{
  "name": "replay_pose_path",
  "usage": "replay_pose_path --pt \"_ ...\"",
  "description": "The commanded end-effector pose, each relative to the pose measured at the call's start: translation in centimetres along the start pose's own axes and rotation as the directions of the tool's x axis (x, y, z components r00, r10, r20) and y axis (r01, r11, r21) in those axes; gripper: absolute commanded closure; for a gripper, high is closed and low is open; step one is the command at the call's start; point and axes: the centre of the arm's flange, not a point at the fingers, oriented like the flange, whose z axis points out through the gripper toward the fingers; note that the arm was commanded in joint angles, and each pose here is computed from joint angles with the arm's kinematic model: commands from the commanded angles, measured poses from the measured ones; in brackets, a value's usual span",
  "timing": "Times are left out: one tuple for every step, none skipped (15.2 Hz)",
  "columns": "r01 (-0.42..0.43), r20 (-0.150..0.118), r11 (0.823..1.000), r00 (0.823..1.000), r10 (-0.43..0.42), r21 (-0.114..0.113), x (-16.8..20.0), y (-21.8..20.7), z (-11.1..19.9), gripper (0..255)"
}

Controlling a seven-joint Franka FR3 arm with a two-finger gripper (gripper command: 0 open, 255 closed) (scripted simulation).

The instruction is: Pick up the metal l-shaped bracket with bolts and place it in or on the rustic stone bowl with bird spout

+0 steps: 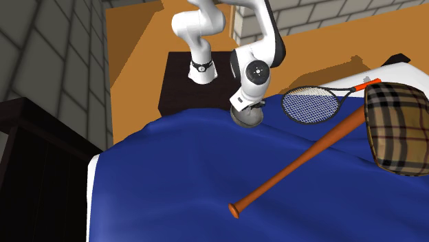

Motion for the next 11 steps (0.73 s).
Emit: replay_pose_path --pt "0.0 -0.001 1.0 1.0 0.0 0.0 0.29 -0.02 1.01 255" --pt "0.0 -0.001 1.0 1.0 0.0 0.0 0.48 0.0 1.5 255" --pt "0.0 -0.001 1.0 1.0 0.0 0.0 0.61 0.02 1.86 255" --pt "0.0 -0.001 1.0 1.0 0.0 0.0 0.61 0.02 1.86 255" --pt "0.0 -0.001 1.0 1.0 0.0 0.0 0.61 0.02 1.86 255" --pt "0.0 -0.001 1.0 1.0 0.0 0.0 0.61 0.02 1.86 255" --pt "0.0 -0.001 1.0 1.0 0.0 0.0 0.61 0.02 1.86 255" --pt "0.0 -0.001 1.0 1.0 0.0 0.0 0.61 0.02 1.86 255" --pt "0.0 -0.001 1.0 1.0 0.0 0.0 0.61 0.02 1.86 255" --pt "0.0 -0.001 1.0 1.0 0.0 0.0 0.61 0.02 1.86 255" --pt "0.0 0.0 1.0 1.0 0.0 0.0 0.61 0.02 1.86 255"
